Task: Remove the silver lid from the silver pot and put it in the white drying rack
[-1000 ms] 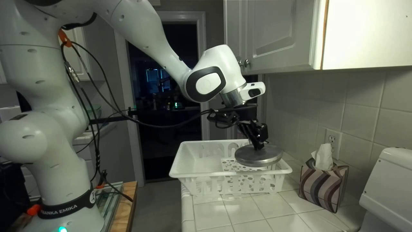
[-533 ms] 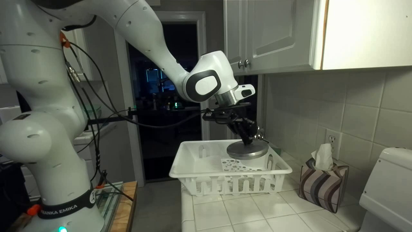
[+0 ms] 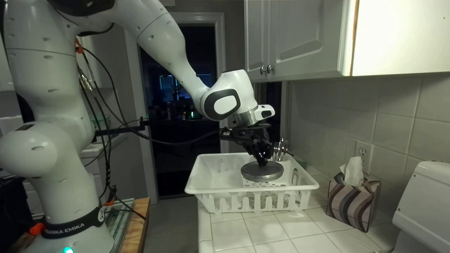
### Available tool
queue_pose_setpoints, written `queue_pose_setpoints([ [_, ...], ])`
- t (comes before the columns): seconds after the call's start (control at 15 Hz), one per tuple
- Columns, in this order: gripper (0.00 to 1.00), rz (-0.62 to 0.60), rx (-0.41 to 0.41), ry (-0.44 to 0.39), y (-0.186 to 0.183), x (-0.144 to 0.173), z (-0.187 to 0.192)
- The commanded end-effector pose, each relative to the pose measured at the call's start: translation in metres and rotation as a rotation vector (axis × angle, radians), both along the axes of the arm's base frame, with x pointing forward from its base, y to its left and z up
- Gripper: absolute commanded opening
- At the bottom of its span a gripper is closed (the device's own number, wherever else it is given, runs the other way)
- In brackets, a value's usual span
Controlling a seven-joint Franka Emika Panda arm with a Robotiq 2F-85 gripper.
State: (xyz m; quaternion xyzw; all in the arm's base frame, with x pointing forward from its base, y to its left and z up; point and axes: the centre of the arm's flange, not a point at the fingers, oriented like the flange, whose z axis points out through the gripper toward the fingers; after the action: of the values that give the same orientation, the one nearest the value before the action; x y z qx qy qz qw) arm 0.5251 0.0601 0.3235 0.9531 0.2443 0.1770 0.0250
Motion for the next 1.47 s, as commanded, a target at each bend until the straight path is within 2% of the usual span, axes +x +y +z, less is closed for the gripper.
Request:
queue_pose_setpoints([
  [0.0, 0.06, 0.038, 0.038, 0.041, 0.005, 0.01, -0.01],
  [0.4, 0.06, 0.08, 0.102, 0.147, 0.013, 0.012, -0.022],
  [0.73, 0.06, 0.074, 0.124, 0.251, 0.008, 0.008, -0.026],
  [1.0, 0.06, 0.013, 0.128, 0.256, 0.009, 0.003, -0.035],
  [1.4, 0.06, -0.007, 0.123, 0.26, 0.016, -0.002, -0.051],
])
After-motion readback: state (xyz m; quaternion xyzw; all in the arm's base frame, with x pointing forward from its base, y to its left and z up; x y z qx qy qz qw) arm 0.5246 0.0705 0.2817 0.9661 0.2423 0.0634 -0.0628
